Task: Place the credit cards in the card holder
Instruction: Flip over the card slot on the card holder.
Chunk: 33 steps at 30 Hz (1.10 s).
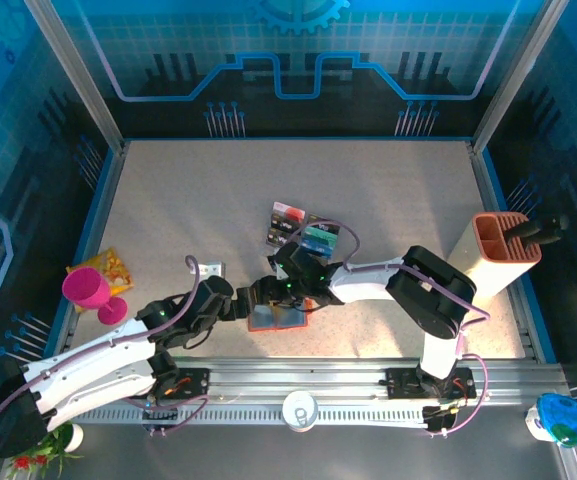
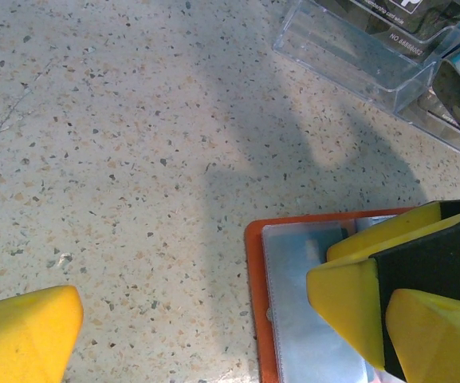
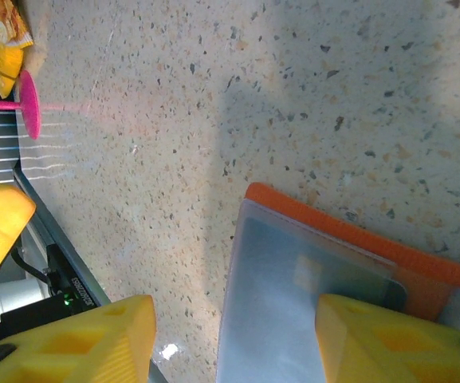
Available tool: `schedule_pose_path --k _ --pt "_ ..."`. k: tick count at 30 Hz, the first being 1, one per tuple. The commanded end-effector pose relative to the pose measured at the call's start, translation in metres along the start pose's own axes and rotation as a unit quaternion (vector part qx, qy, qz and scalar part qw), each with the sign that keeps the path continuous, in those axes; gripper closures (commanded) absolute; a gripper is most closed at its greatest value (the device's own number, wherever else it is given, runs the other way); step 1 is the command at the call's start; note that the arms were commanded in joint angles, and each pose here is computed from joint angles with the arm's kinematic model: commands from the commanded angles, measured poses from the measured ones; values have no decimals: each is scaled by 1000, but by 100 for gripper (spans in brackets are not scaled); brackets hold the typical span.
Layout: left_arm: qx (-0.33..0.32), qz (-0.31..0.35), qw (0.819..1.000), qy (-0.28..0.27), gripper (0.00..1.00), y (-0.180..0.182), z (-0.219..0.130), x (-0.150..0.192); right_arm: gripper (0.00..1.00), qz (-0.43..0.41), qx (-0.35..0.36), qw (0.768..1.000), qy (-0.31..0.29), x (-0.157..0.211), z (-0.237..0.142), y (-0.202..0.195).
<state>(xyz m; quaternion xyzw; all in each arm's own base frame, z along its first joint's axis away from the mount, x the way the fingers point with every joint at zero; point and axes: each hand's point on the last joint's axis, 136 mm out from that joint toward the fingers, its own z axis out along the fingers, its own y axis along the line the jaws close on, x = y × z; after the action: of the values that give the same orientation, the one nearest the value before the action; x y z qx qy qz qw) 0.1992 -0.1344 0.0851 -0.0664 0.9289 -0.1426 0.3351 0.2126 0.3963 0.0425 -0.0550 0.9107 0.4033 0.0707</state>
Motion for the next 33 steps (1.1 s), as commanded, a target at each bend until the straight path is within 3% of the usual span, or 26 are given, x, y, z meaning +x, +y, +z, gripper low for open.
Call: schedule_pose_path --k 1,20,33 --pt "20 -13 1000 8 1 -8 3 3 43 8 -17 1000 -7 -3 -5 7" --pt "32 3 999 36 1 -26 22 10 43 49 -69 994 -76 -35 -49 9" --pt "29 29 997 68 1 -41 44 16 43 40 -55 992 -105 -58 -90 8"
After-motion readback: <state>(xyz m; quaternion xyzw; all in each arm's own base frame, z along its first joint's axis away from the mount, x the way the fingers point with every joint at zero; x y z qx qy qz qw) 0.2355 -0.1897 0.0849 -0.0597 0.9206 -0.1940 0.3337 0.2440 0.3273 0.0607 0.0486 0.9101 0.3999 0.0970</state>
